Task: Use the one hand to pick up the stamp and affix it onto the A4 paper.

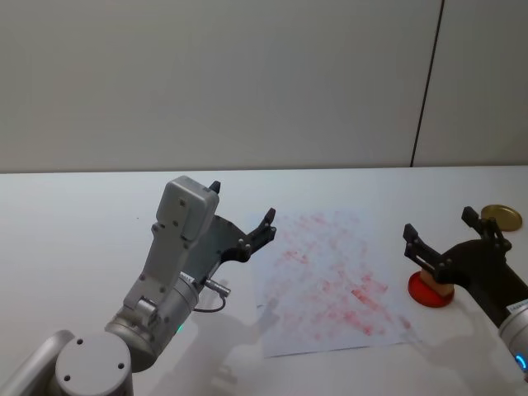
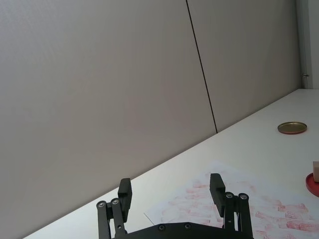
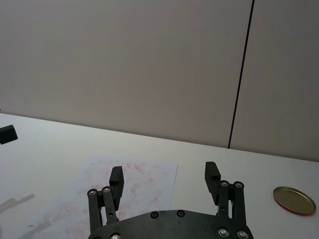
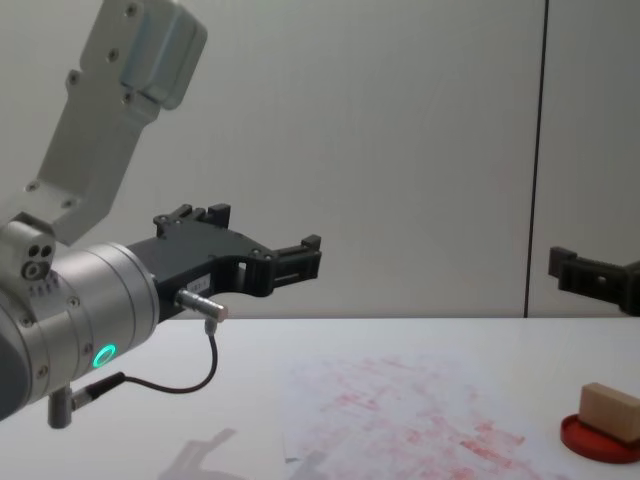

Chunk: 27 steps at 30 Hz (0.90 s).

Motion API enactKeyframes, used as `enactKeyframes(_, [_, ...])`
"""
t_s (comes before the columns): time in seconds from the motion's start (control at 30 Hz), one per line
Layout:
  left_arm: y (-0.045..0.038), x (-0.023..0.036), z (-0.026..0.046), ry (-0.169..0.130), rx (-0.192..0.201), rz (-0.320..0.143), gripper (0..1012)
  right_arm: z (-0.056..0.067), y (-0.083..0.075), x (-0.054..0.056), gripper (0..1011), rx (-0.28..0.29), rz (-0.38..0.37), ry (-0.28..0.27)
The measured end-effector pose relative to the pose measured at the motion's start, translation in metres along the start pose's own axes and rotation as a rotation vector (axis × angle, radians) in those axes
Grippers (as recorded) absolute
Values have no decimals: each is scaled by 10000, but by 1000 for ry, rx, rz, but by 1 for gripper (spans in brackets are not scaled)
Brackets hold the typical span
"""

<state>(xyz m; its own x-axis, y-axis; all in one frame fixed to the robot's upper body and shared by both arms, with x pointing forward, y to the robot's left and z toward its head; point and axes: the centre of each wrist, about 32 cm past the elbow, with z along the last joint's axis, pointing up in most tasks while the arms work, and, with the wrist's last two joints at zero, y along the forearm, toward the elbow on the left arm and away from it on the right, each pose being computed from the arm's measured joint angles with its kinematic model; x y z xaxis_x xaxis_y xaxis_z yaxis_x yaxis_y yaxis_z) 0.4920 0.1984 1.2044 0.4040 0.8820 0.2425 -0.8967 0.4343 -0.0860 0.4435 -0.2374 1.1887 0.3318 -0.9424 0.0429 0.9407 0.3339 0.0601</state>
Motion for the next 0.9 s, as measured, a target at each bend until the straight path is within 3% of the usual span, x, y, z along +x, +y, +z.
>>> enactKeyframes(0.3, [0, 0, 0, 0, 0, 0, 993, -34, -3, 98, 1001, -33, 6, 17])
enactKeyframes(0.9, [0, 0, 0, 0, 0, 0, 993, -181, 7, 512, 1001, -133, 59, 29])
